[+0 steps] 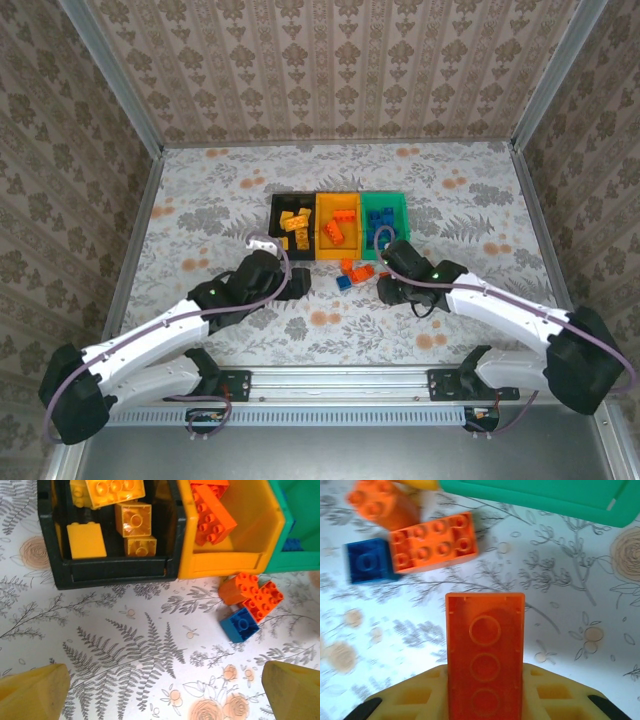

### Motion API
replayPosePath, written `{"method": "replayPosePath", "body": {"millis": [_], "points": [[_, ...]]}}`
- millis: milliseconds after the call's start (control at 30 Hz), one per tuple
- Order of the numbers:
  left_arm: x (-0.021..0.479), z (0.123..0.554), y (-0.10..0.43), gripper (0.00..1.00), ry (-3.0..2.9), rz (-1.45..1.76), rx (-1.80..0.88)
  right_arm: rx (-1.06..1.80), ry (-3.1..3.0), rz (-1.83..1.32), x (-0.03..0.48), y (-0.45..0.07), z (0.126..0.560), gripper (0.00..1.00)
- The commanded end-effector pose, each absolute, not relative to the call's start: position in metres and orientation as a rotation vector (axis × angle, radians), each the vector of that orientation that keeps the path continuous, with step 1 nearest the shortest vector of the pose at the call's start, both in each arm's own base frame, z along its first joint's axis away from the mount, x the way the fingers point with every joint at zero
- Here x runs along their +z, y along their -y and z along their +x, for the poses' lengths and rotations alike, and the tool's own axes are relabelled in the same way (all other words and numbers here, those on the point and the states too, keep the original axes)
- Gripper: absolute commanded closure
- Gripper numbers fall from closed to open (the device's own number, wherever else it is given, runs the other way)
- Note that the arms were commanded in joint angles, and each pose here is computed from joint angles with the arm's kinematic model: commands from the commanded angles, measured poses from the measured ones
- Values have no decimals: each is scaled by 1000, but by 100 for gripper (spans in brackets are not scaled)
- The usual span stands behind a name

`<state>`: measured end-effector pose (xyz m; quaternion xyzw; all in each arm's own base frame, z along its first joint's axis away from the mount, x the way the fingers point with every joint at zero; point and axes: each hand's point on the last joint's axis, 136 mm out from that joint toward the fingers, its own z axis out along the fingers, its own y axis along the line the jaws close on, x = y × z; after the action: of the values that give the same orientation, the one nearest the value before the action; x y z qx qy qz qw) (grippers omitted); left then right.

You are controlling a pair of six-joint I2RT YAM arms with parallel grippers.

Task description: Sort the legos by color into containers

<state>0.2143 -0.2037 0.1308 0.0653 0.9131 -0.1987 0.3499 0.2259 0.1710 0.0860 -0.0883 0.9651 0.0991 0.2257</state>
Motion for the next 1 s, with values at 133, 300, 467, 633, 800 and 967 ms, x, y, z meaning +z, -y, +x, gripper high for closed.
{"method": "replayPosePath", "body": {"millis": [133,300,467,633,800,967], "points": [[111,207,193,0,-2410,122,-497,430,-2545,-333,154,-226,260,68],[108,204,191,0,-2427,128,-489,382,-2514,-307,159,-262,329,68],[109,200,190,0,-2432,147,-497,265,-2540,-265,143,-275,383,67],[109,196,191,0,-2440,167,-500,169,-2578,-234,126,-276,411,64],[108,194,193,0,-2453,190,-498,168,-2593,-204,122,-281,422,43],[114,197,198,0,-2440,221,-504,241,-2533,-194,148,-285,421,28]]}}
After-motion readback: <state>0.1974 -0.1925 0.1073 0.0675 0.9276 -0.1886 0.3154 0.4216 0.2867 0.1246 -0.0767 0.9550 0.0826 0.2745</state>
